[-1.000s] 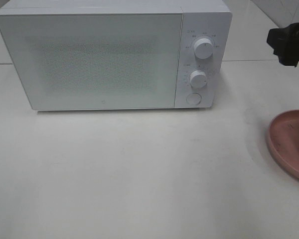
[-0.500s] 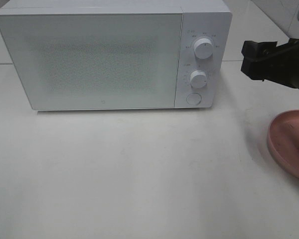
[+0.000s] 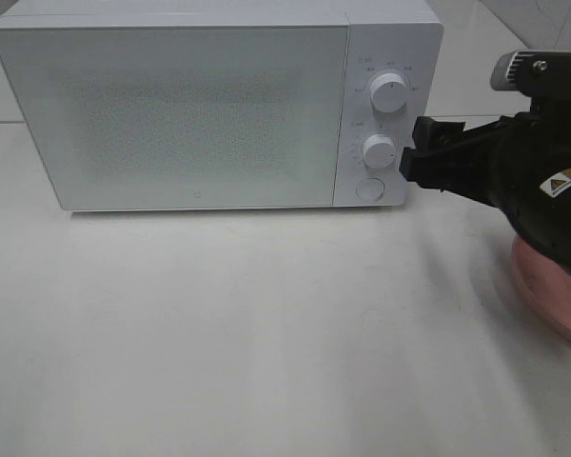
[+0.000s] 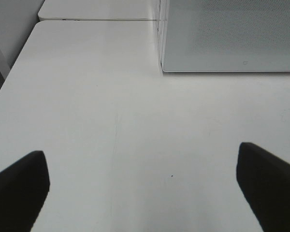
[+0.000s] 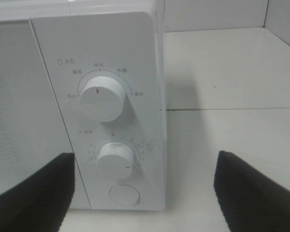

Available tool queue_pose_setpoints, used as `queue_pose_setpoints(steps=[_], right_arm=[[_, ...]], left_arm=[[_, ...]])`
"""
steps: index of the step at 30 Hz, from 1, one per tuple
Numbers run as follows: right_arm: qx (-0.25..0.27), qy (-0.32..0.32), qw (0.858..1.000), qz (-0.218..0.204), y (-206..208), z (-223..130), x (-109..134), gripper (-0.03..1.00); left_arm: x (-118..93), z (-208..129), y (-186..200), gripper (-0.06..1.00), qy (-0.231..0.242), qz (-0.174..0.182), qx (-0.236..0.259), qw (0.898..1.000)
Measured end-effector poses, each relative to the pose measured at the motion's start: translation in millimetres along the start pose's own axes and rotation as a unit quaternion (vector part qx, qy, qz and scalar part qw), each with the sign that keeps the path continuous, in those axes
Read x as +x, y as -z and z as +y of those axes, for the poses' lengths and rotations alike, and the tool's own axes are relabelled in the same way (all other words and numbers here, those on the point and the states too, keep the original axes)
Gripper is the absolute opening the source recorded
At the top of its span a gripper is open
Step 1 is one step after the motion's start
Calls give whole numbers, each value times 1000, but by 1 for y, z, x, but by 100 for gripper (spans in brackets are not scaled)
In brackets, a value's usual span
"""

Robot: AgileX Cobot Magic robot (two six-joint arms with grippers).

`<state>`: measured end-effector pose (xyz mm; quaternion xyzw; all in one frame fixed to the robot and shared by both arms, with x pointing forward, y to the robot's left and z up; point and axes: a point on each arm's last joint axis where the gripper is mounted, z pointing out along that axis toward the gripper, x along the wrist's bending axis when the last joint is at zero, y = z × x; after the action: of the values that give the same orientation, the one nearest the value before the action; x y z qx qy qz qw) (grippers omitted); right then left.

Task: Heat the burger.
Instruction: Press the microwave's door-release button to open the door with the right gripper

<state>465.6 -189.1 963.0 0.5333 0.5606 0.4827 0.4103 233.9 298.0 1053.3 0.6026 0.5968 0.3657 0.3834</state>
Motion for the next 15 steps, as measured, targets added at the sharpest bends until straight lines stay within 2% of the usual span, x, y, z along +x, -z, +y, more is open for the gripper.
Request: queue_pose_setpoints(steps=[15], right_arm=[[35,28,999,-5,8,-35,32,76]], left_arm=[[0,0,0,99,0,0,0,1000]])
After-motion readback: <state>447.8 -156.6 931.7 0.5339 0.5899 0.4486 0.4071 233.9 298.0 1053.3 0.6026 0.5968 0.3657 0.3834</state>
